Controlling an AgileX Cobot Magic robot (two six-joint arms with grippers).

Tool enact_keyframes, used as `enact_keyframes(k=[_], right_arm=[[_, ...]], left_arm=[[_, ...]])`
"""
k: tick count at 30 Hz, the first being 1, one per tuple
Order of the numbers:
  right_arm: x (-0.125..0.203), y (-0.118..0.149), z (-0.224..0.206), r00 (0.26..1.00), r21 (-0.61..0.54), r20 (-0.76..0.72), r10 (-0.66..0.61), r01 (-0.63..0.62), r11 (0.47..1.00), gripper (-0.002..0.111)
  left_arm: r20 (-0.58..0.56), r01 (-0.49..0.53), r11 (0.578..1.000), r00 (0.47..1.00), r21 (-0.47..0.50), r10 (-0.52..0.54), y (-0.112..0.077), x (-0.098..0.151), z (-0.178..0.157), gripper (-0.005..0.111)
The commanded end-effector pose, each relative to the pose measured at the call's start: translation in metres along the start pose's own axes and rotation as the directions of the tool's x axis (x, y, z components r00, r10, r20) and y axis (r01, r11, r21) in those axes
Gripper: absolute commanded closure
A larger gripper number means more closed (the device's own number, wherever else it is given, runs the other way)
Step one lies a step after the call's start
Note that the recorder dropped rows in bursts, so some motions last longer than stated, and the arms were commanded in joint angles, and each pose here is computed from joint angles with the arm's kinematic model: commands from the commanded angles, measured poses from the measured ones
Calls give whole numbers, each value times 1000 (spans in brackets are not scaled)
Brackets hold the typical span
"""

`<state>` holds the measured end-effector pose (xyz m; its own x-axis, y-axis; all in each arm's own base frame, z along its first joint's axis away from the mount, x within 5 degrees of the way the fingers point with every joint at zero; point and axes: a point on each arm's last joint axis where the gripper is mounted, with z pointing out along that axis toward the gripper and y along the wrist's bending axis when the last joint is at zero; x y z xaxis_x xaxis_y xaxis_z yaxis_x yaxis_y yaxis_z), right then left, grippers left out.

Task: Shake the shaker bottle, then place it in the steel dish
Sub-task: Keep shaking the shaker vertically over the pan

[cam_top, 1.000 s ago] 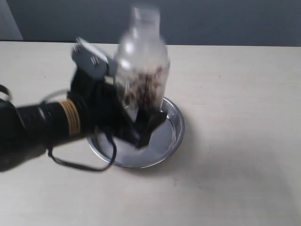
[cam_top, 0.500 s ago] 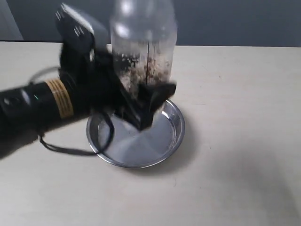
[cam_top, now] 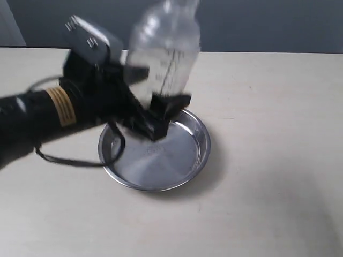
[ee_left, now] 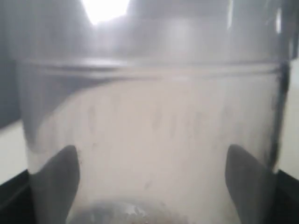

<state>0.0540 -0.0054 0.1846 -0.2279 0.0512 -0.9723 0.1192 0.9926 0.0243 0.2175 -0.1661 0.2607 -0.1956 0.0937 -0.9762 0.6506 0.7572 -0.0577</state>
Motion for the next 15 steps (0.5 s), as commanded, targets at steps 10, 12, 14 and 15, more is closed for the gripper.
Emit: enact_keyframes(k=[10,12,14,15], right_arm=[[-1,0,0,1000,4,16,0,0,1000,109],[-1,0,0,1000,4,18,0,0,1000,109],[-1,0,0,1000,4,18,0,0,1000,109],[-1,0,0,1000,4,18,0,0,1000,109]], left_arm=[[-62,313,849,926,-425,-372,72,62,9,106],[-127,247,946,953,-210,-277,39,51,17,106],[-152,58,993,988,102,-42,-5,38,19,106],[-151,-24,986,987,162,49,-12,34,17,106]])
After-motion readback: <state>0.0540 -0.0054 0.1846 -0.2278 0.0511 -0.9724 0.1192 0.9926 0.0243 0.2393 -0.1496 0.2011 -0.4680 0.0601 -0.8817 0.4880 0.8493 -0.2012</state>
